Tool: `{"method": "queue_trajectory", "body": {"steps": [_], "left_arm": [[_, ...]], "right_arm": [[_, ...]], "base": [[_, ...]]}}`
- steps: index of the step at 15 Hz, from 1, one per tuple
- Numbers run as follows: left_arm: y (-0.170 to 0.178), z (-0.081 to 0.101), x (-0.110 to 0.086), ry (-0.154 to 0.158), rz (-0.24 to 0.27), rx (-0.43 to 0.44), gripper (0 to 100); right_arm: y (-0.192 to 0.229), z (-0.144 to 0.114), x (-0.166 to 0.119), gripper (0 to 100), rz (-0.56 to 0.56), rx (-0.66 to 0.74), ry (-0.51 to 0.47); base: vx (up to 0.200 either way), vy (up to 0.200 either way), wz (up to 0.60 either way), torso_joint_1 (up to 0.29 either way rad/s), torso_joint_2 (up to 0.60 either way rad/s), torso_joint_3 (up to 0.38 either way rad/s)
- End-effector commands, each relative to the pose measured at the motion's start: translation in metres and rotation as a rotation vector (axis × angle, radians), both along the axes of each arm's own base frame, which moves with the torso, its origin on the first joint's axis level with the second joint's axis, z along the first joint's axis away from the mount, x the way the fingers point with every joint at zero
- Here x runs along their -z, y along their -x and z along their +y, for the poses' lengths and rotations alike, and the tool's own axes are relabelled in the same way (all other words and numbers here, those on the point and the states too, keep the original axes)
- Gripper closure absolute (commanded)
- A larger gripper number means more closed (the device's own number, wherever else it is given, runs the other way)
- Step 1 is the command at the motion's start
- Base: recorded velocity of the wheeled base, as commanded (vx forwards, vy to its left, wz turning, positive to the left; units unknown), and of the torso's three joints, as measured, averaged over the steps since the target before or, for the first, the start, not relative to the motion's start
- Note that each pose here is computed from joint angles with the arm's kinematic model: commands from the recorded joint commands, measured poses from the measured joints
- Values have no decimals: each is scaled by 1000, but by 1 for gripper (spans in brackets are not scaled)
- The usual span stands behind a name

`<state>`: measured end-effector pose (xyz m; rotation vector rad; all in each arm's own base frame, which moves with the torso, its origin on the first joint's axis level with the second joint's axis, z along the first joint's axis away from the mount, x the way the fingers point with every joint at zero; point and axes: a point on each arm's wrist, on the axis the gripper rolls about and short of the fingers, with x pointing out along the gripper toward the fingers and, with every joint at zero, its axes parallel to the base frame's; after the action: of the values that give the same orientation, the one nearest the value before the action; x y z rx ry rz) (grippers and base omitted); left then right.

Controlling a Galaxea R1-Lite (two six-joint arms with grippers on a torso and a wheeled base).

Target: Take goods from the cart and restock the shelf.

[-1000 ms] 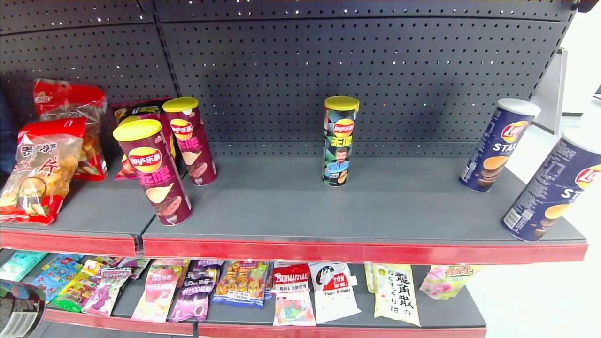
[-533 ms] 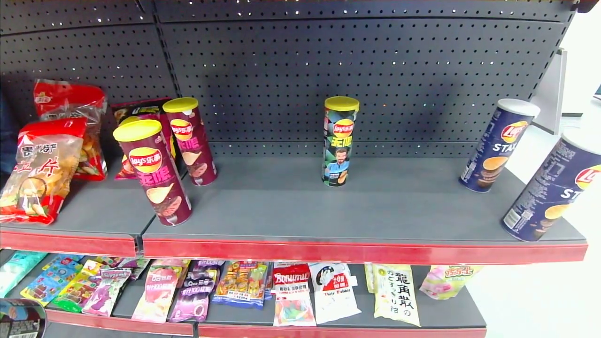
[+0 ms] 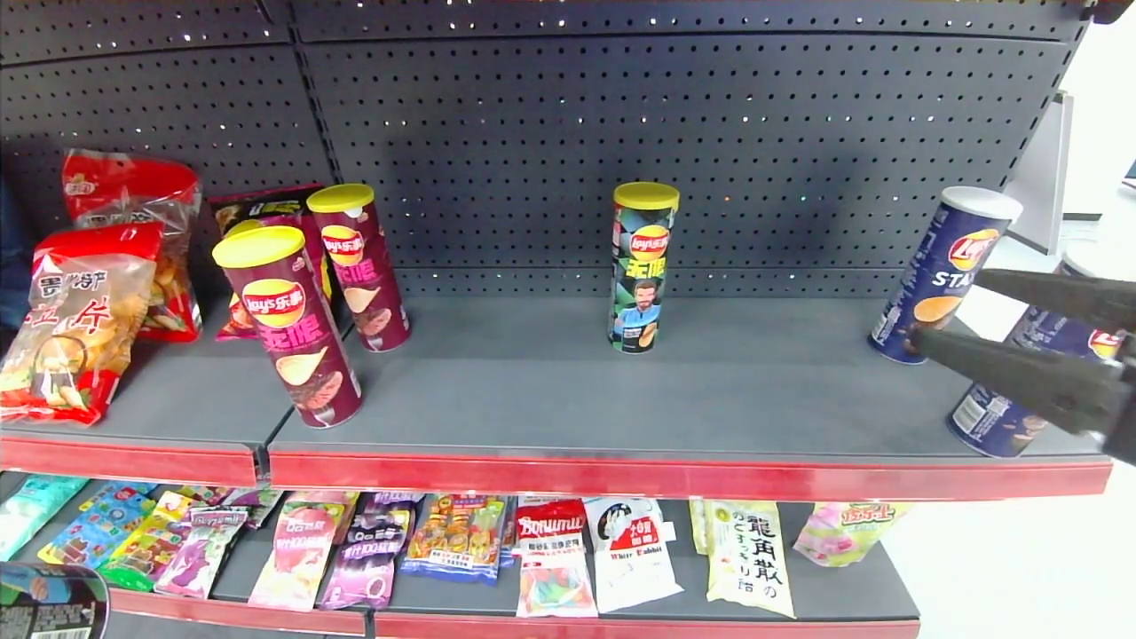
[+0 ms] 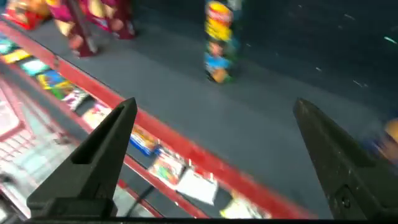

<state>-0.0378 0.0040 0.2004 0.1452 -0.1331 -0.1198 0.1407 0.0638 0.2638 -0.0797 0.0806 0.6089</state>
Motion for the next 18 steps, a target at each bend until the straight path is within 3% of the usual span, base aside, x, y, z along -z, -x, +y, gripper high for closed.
{"method": "queue_trajectory", "body": {"steps": [1,2,4,12,18], "left_arm": [[-2,0,-1,-1,12,-1,100],[-3,0,-1,-2,13,2,100],[-3,0,-1,-2,15,2,100],[-10,-1,-2,-7,51,5,100],[-11,-1,-1,-7,54,5,100]], "right_arm": [[-77,47,24,0,89,-54,18],[-112,64,40,0,76,-52,8],[-136,76,51,0,95,-54,15],[-199,111,72,0,109,-63,20],[-229,119,80,0,92,-31,14]], "base": [[0,0,0,0,0,0],[0,0,0,0,0,0],[0,0,0,0,0,0],[0,0,0,0,0,0],[0,0,0,0,0,0]]}}
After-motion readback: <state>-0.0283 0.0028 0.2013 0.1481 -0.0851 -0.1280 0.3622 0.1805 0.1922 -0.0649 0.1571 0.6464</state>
